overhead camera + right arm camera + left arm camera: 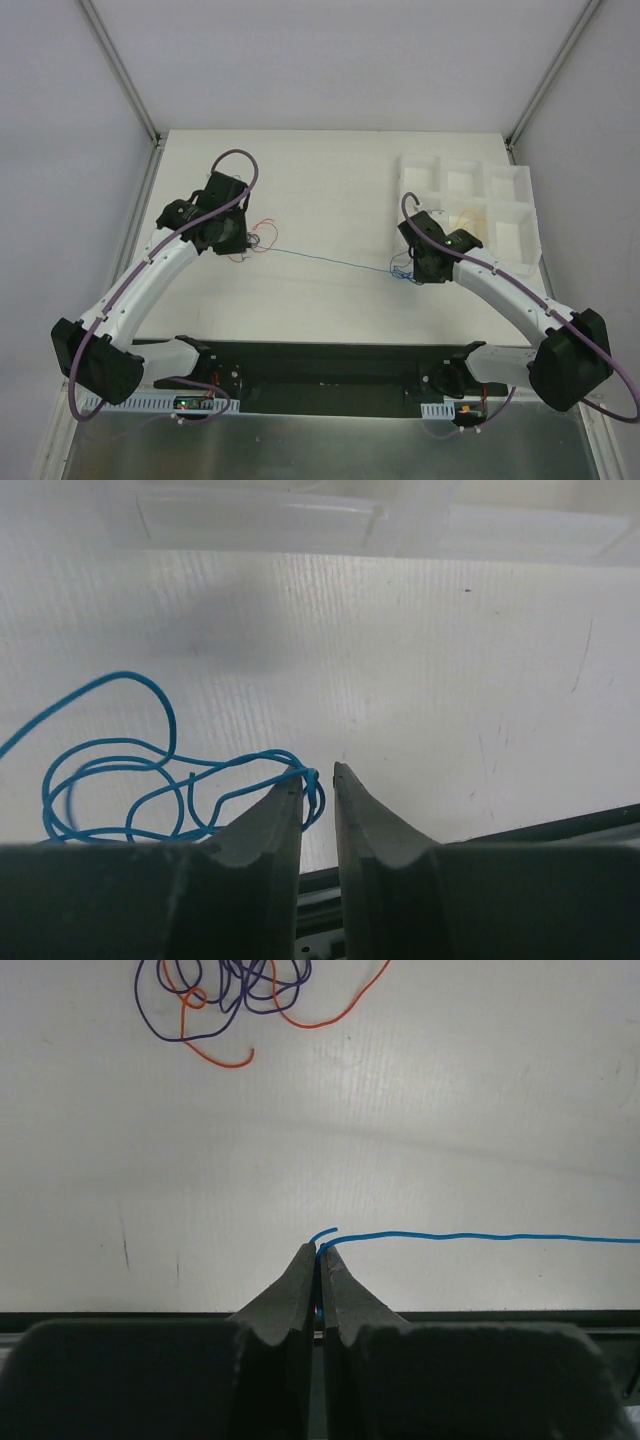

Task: Untangle the cables

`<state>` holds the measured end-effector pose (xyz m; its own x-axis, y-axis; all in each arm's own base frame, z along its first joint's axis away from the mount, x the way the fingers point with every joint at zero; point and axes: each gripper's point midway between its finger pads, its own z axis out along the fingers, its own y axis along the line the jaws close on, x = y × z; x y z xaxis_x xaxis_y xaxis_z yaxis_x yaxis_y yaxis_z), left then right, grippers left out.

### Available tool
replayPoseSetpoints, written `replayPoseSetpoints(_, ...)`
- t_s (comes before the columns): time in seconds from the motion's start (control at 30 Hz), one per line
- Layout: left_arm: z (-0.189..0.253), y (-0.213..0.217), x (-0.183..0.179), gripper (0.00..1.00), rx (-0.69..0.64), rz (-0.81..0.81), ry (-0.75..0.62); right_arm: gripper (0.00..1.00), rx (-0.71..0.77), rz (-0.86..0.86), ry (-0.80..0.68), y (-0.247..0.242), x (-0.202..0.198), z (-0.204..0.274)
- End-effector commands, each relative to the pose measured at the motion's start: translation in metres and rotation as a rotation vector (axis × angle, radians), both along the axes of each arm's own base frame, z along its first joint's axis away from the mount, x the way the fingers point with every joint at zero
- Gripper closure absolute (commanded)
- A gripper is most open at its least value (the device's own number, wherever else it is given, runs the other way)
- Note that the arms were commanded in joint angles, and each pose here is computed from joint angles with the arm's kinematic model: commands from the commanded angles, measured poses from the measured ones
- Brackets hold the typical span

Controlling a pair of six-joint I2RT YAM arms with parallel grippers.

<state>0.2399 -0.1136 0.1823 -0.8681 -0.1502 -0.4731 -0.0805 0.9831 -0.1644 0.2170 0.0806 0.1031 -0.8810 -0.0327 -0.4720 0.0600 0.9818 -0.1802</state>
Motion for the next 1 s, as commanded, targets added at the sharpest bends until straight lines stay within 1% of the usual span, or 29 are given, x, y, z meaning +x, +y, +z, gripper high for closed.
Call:
replayPoseSetpoints(0.0, -0.005, 0.032, -0.012, 1.00, 0.120, 0.091, 0.004, 0.76, 0.019, 0.031, 0.040, -0.003, -0.009, -0.006)
replayPoseSetpoints(0.07, 0.002, 0.040, -0.014, 1.00, 0.135, 0.124, -0.027, 0.65, 0.024, 0.019, 0.036, -0.004, -0.009, -0.006)
replayPoseSetpoints(0.13, 0.015, 0.049, -0.014, 1.00, 0.144, 0.161, -0.087, 0.56, 0.024, -0.001, 0.038, -0.008, -0.008, -0.006)
replayPoseSetpoints(0.27, 0.042, 0.070, -0.015, 1.00, 0.166, 0.250, -0.200, 0.47, 0.012, -0.087, 0.050, -0.027, -0.008, -0.007)
replayPoseSetpoints(0.4, 0.060, 0.091, -0.021, 1.00, 0.203, 0.330, -0.276, 0.34, -0.019, -0.186, 0.077, -0.050, -0.013, -0.007)
replayPoseSetpoints(0.57, 0.065, 0.112, -0.032, 1.00, 0.255, 0.394, -0.288, 0.26, 0.038, -0.178, 0.067, -0.047, -0.013, -0.004)
replayPoseSetpoints(0.7, 0.053, 0.107, -0.036, 1.00, 0.228, 0.382, -0.254, 0.24, 0.208, -0.068, 0.037, -0.015, -0.007, -0.004)
replayPoseSetpoints(0.73, 0.046, 0.100, -0.034, 1.00, 0.205, 0.357, -0.242, 0.24, 0.252, -0.047, 0.020, -0.008, -0.007, -0.002)
replayPoseSetpoints(0.8, 0.029, 0.073, -0.027, 1.00, 0.117, 0.248, -0.200, 0.24, 0.352, 0.003, -0.010, 0.009, -0.005, 0.000)
replayPoseSetpoints(0.83, 0.020, 0.052, -0.025, 1.00, 0.043, 0.172, -0.167, 0.25, 0.400, 0.030, -0.017, 0.019, -0.005, 0.001)
replayPoseSetpoints(0.87, 0.012, 0.024, -0.028, 1.00, -0.066, 0.068, -0.112, 0.25, 0.466, 0.067, -0.020, 0.032, -0.005, 0.002)
replayPoseSetpoints(0.93, 0.000, -0.017, -0.031, 1.00, -0.231, -0.074, -0.036, 0.27, 0.560, 0.107, -0.008, 0.051, -0.005, 0.003)
replayPoseSetpoints(0.97, -0.005, -0.032, -0.031, 1.00, -0.290, -0.119, 0.005, 0.28, 0.594, 0.120, 0.009, 0.058, -0.007, 0.001)
